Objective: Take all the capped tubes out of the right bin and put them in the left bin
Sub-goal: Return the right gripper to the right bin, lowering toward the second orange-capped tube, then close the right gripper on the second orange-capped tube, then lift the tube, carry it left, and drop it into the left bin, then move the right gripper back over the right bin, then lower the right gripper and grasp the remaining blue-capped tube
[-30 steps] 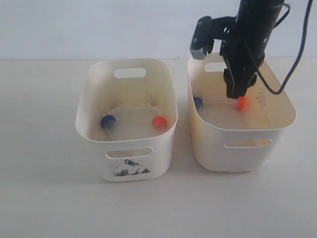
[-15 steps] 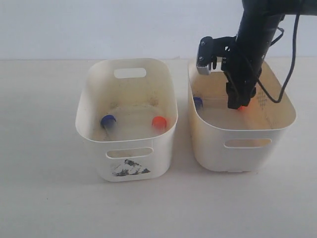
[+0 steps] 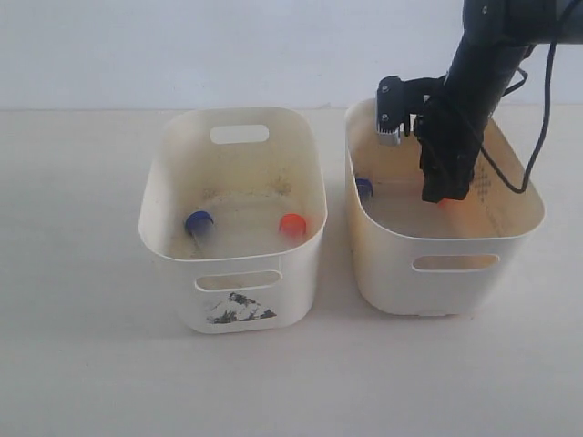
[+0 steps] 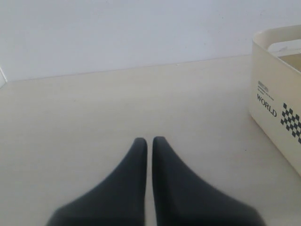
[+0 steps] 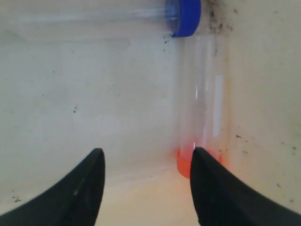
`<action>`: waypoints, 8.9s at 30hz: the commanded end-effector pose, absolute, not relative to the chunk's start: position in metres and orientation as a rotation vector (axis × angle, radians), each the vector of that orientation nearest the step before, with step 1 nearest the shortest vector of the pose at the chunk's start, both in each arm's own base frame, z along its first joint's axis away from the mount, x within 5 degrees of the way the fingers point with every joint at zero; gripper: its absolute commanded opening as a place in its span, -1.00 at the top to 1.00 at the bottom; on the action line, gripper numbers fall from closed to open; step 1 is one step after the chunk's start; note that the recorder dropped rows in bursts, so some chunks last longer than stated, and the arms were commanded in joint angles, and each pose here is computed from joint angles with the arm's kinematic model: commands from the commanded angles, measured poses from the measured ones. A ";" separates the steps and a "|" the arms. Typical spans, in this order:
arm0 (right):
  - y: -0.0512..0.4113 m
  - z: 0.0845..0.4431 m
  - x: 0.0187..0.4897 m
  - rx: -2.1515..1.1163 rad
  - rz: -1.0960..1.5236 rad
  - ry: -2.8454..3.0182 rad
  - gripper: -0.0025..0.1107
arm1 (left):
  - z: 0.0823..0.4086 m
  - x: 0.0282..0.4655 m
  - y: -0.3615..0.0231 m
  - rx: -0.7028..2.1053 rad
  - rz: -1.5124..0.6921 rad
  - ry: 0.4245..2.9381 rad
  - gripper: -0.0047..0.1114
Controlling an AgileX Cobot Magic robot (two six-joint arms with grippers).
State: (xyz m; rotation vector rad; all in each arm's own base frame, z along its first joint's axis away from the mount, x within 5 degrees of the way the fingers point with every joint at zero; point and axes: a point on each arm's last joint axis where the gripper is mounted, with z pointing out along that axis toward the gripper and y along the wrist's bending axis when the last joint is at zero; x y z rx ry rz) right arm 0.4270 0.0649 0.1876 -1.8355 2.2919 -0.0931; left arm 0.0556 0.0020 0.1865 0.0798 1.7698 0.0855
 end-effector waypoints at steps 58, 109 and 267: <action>0.051 0.126 0.436 -1.910 -0.308 2.309 0.96 | 0.189 0.056 0.002 0.065 0.071 1.750 0.84; 0.056 0.110 0.440 -1.814 -0.242 2.348 0.96 | 0.189 0.056 0.002 0.065 0.071 1.750 0.84; 0.103 0.143 0.426 0.077 0.624 2.919 -0.07 | 0.189 0.056 0.002 0.065 0.071 1.750 0.84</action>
